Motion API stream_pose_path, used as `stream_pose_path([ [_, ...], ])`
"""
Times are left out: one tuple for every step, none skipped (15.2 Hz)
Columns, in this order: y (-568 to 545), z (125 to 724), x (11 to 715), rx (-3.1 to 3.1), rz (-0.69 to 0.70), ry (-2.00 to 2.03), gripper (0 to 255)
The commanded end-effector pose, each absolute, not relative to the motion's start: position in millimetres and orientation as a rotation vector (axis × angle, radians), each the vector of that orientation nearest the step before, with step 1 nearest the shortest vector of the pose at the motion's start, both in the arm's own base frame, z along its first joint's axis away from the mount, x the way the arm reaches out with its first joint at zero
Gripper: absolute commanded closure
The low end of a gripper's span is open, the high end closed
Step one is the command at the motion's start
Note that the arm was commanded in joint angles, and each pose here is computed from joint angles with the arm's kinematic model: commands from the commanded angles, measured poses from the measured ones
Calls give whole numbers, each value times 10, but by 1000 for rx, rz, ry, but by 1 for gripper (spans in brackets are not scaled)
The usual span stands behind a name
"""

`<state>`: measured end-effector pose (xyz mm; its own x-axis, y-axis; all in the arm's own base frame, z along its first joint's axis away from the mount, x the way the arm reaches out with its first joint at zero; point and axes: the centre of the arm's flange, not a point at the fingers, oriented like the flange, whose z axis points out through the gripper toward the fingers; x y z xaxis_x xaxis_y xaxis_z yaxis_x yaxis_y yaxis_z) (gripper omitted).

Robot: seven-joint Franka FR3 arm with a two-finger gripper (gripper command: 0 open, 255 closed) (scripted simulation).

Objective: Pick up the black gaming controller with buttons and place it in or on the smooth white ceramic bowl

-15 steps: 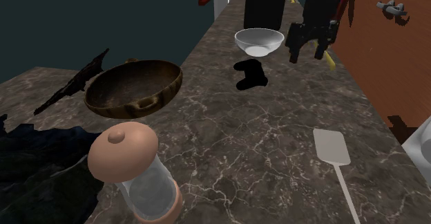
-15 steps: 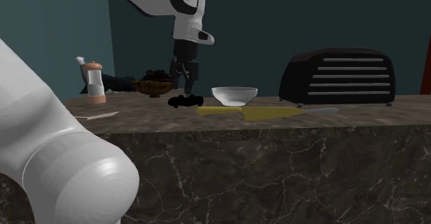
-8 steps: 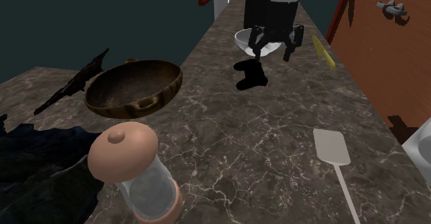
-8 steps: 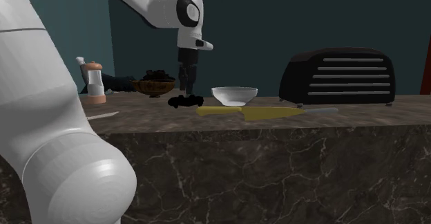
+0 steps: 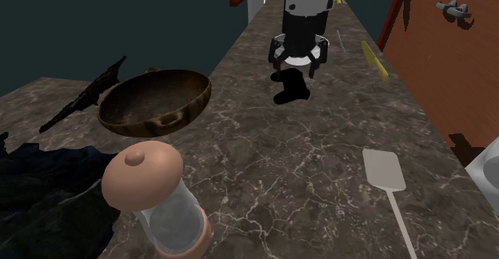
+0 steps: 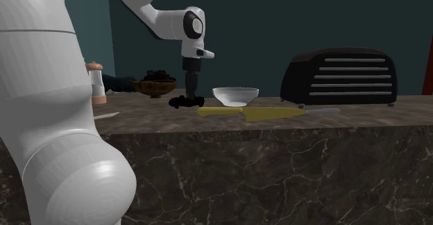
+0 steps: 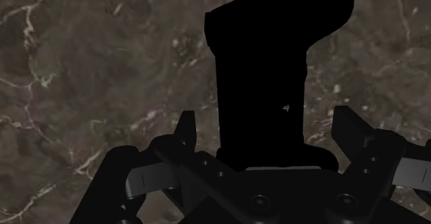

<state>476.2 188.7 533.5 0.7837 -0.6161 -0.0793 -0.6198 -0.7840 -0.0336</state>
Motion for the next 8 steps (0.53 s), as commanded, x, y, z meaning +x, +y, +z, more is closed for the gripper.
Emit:
stream_pose_path([
  [1898,5232,4756,-2911,98,1012,0],
  [1902,5179,4753,-2911,98,1012,0],
  [1904,5149,4751,-2911,98,1012,0],
  [1904,5149,4752,-2911,98,1012,0],
  [1904,5149,4752,-2911,98,1012,0],
  [1904,5149,4752,-2911,98,1012,0],
  [1904,5149,4752,-2911,98,1012,0],
  [1904,5149,4752,-2911,98,1012,0],
])
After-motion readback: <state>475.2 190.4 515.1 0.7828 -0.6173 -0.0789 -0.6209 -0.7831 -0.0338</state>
